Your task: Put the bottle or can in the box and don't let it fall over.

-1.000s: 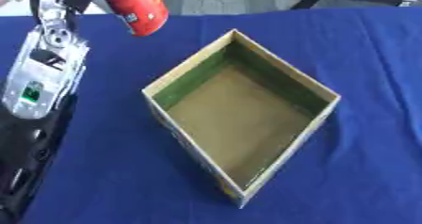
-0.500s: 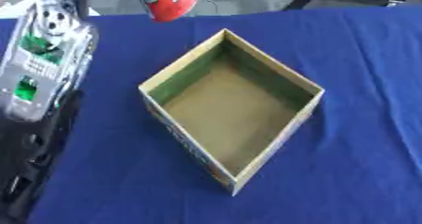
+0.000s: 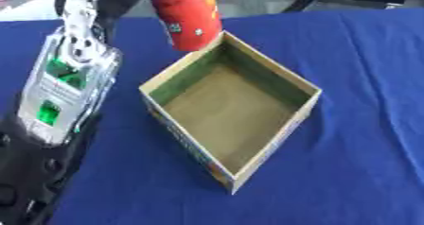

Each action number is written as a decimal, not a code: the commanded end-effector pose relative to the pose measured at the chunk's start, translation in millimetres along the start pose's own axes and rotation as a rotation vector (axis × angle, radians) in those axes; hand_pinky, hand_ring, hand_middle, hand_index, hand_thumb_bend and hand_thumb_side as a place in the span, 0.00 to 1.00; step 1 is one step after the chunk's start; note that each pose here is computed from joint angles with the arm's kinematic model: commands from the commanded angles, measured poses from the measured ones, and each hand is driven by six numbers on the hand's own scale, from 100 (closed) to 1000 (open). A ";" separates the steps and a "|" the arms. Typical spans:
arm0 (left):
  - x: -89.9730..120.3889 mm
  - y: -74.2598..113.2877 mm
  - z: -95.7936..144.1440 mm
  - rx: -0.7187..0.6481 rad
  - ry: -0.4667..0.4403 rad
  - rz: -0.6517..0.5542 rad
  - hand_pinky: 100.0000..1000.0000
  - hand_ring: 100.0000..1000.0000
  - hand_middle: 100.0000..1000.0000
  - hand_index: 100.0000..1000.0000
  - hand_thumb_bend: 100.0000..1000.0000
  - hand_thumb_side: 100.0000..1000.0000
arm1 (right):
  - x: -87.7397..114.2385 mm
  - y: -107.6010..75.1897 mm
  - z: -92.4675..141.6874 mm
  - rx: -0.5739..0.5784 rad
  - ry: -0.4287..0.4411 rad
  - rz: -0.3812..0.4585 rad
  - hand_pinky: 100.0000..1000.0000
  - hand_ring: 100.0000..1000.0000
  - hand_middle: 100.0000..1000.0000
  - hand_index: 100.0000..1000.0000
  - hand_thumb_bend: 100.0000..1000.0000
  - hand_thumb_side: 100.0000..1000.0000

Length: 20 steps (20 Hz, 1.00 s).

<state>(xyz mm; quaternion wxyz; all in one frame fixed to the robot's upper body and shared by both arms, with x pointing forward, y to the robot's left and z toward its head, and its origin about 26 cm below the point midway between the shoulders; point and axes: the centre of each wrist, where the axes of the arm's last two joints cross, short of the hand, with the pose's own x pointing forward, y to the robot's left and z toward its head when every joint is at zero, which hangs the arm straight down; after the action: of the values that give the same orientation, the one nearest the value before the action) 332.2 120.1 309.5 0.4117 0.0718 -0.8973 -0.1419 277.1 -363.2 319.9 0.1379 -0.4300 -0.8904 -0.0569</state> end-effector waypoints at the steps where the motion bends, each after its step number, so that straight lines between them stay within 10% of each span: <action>1: 9.7 -0.4 1.1 0.004 -0.052 -0.005 0.96 0.61 0.67 0.41 0.00 0.45 | 7.6 -3.4 -8.9 -0.012 -0.039 -0.010 0.81 0.63 0.87 0.54 0.00 0.54; 20: -72.0 -67.0 32.2 -0.085 0.020 -0.080 0.97 0.63 0.73 0.46 0.00 0.51 | 6.2 -2.3 -5.5 -0.032 -0.026 -0.039 0.81 0.62 0.87 0.54 0.00 0.54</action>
<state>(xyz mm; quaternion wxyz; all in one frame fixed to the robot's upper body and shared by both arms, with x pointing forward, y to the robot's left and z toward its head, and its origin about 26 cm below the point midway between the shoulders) 355.1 83.6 214.7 0.4269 0.0932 -0.8783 -0.1941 278.3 -361.9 317.5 0.1364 -0.4143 -0.8971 -0.0701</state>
